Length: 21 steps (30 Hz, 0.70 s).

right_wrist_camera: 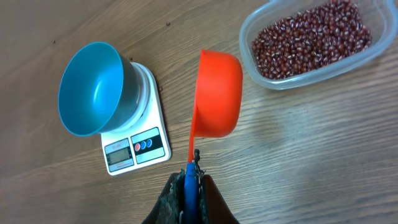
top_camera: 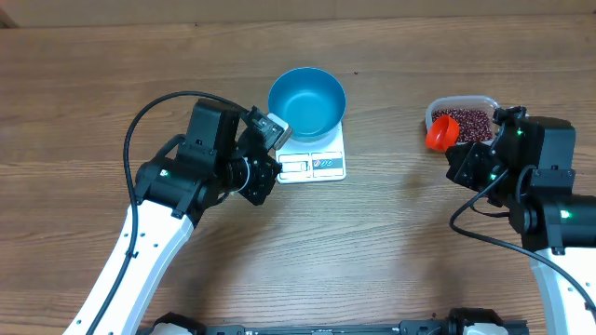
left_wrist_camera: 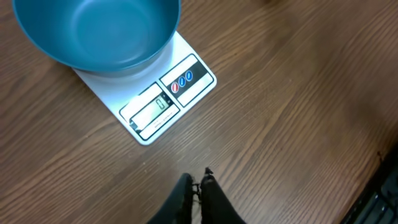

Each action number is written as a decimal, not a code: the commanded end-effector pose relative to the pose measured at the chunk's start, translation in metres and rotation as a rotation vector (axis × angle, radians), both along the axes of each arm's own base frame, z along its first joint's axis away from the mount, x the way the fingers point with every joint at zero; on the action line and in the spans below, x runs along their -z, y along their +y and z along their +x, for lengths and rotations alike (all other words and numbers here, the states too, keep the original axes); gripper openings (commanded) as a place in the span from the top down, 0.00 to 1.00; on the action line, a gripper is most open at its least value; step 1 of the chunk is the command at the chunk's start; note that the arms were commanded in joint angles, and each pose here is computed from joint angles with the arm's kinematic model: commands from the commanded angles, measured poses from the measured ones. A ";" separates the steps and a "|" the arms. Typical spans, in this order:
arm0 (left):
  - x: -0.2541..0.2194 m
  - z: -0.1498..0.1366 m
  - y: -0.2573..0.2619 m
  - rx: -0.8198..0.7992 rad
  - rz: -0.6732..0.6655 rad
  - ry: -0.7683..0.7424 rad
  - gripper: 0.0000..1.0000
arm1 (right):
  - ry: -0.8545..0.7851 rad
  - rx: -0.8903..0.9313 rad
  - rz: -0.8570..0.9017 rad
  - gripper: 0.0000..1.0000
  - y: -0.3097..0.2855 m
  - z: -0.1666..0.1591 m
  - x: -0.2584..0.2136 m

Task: Scoop item into bowl and weigh 150g on scale

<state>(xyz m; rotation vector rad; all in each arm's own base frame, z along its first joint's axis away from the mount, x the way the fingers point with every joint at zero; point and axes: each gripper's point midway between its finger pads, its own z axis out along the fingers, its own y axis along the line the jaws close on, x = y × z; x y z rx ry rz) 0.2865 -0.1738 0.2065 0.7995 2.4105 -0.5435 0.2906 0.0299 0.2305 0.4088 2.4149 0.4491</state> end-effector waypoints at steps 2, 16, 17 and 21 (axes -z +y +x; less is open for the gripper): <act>-0.014 0.001 -0.003 0.015 -0.023 -0.035 0.88 | -0.044 -0.034 -0.023 0.96 0.000 0.002 -0.012; -0.014 0.001 -0.003 0.015 -0.024 -0.034 0.48 | -0.074 -0.172 -0.074 0.96 0.010 0.000 -0.013; -0.014 0.001 -0.003 0.015 -0.023 -0.034 0.47 | -0.074 -0.172 -0.074 0.96 0.010 0.000 -0.013; -0.014 0.001 -0.003 0.015 -0.024 -0.035 0.46 | -0.077 -0.178 -0.067 0.96 0.011 0.000 -0.013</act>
